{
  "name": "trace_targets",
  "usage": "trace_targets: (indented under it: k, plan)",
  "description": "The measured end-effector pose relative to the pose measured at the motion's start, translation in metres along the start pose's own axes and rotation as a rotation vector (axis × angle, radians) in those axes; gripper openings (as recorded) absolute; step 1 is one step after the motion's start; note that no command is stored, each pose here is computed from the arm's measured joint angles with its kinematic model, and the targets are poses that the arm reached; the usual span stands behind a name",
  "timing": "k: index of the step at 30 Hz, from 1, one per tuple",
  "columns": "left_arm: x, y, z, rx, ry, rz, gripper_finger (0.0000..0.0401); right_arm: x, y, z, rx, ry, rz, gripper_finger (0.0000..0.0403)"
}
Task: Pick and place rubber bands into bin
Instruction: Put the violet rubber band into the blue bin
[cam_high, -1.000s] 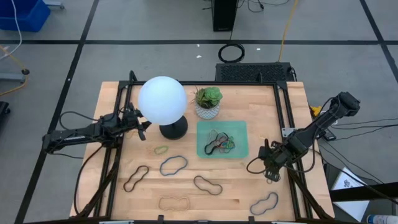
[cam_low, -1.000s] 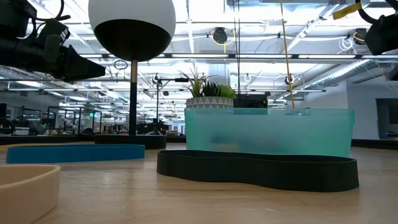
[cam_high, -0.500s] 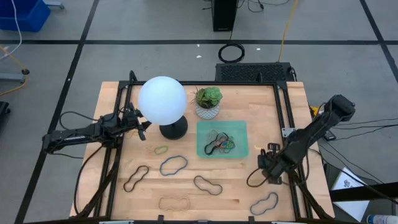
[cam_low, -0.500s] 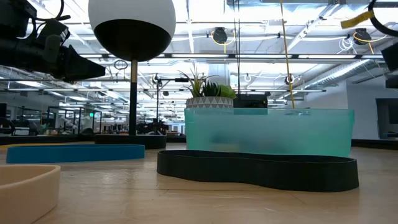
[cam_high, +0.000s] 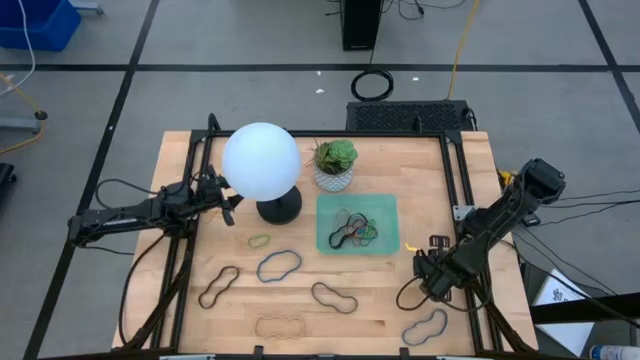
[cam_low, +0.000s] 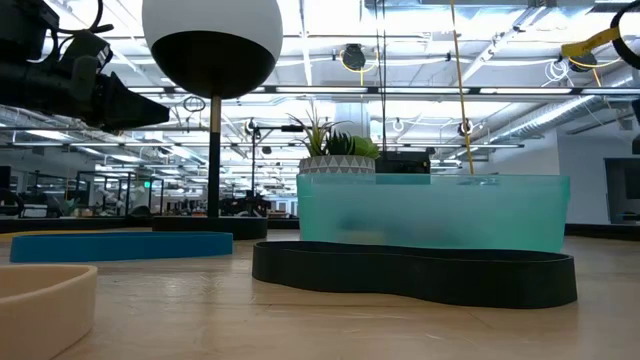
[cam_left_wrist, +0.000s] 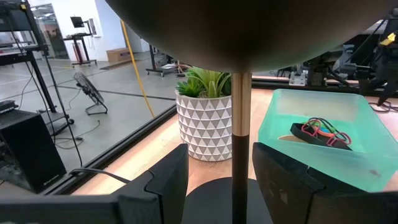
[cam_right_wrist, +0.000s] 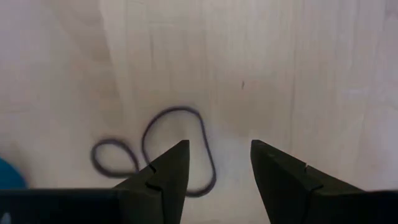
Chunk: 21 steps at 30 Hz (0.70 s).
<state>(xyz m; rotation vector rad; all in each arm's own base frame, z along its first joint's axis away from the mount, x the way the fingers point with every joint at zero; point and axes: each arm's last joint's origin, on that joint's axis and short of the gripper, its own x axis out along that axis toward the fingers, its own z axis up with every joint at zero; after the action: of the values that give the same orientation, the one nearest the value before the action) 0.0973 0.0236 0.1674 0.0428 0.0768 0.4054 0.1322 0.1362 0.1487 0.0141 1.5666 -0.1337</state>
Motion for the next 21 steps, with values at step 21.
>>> trace_targets:
  k: [21]
  plan:
    - [0.0000, 0.0000, 0.0002, 0.002, -0.002, 0.000, 0.0186, 0.0098, 0.0066, 0.0044, -0.001, 0.009, -0.007, 0.0164]
